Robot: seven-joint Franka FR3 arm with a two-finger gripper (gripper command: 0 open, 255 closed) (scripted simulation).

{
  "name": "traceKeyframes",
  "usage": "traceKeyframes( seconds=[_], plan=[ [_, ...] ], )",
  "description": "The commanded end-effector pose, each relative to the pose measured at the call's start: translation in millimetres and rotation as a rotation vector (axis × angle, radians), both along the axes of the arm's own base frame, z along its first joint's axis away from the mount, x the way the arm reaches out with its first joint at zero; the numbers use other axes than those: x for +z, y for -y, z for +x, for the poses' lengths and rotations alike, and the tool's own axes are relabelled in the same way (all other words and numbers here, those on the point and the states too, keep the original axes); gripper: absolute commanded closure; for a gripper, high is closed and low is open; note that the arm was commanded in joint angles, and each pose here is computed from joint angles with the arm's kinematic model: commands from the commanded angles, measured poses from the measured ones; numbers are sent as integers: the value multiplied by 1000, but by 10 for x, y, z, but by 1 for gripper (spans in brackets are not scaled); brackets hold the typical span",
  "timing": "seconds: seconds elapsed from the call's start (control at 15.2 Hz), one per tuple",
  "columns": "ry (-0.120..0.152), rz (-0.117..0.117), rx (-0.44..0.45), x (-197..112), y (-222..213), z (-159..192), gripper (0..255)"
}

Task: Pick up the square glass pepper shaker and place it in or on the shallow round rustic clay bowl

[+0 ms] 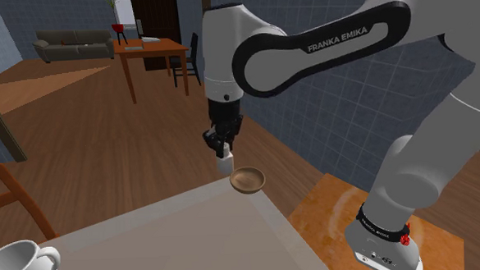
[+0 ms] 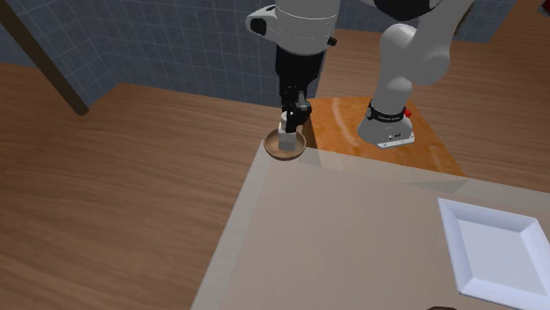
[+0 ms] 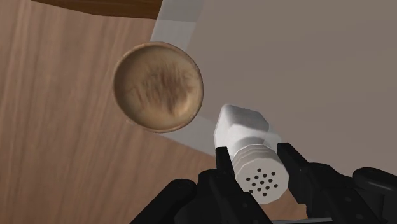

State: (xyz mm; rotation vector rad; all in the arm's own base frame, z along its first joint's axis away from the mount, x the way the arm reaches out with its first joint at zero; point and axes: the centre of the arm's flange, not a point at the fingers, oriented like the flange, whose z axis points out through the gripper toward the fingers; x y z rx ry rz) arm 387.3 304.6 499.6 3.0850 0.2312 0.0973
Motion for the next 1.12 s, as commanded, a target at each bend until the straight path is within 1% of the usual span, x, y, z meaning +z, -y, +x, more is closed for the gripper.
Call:
traceKeyframes(
  seconds=[0.0, 0.4, 1.06],
  plan=[
    [-1, 1, 1, 47, 263, -23, 255],
    [-1, 1, 1, 209, 1061, -115, 255],
    [-1, 1, 1, -319, 1061, -115, 255]
  ],
)
